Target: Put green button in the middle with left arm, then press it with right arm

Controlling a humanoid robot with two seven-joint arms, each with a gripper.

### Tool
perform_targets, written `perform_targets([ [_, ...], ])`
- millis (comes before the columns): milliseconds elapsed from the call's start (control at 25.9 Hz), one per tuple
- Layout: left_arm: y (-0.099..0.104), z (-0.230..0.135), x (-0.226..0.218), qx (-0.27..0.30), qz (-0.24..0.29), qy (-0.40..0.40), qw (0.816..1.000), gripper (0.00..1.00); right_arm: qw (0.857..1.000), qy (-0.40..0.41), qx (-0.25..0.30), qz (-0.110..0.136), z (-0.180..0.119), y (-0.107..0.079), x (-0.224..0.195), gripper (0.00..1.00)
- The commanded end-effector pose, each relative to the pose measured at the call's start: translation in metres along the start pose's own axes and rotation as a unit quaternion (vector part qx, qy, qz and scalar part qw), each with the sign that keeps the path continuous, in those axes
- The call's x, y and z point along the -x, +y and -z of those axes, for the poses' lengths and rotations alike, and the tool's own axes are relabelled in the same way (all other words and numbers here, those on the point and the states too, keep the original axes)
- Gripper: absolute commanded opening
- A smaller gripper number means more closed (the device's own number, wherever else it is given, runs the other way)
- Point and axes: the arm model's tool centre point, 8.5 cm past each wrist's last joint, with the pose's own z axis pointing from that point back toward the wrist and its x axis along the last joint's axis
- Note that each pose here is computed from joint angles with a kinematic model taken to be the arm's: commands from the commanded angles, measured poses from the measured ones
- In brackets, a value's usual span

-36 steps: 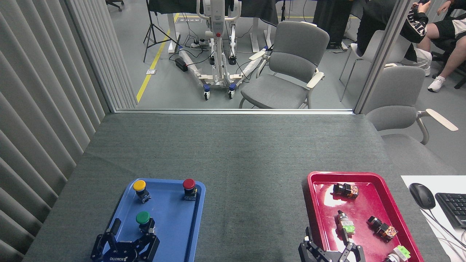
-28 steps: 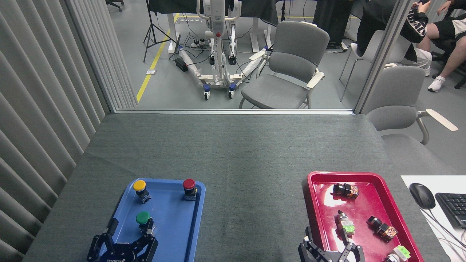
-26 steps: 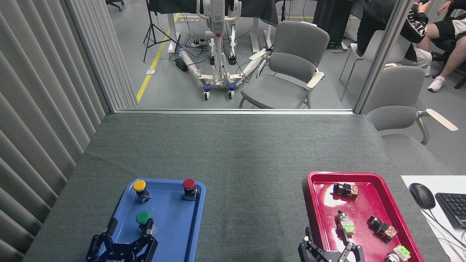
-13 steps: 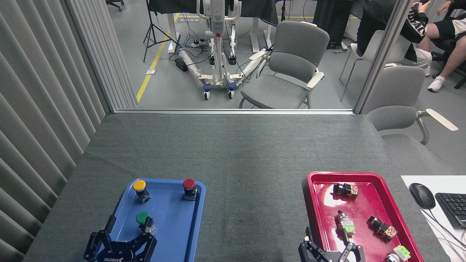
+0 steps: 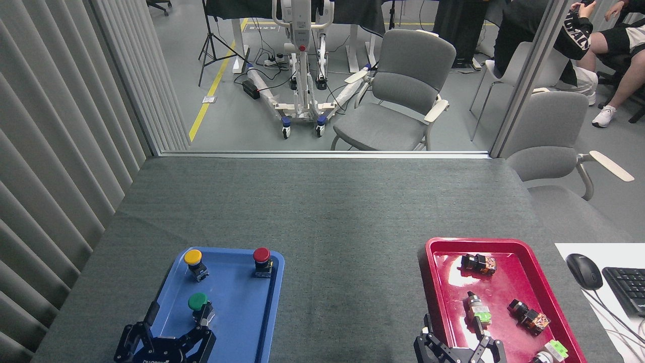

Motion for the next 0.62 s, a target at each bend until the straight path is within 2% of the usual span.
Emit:
perform_targets([
  [0,-0.0011,-0.0009,0.0003,0.002,0.0,0.001,1.0,1.0,1.0,0.0,-0.001,0.002,0.0007,-0.0006,-0.0012,0.99],
  [579,-0.0009,0.0062,0.0003,-0.001,-0.002,0.002,1.0,1.0,1.0,0.0,-0.001,0.002,0.0007,-0.0006,-0.0026,0.99],
])
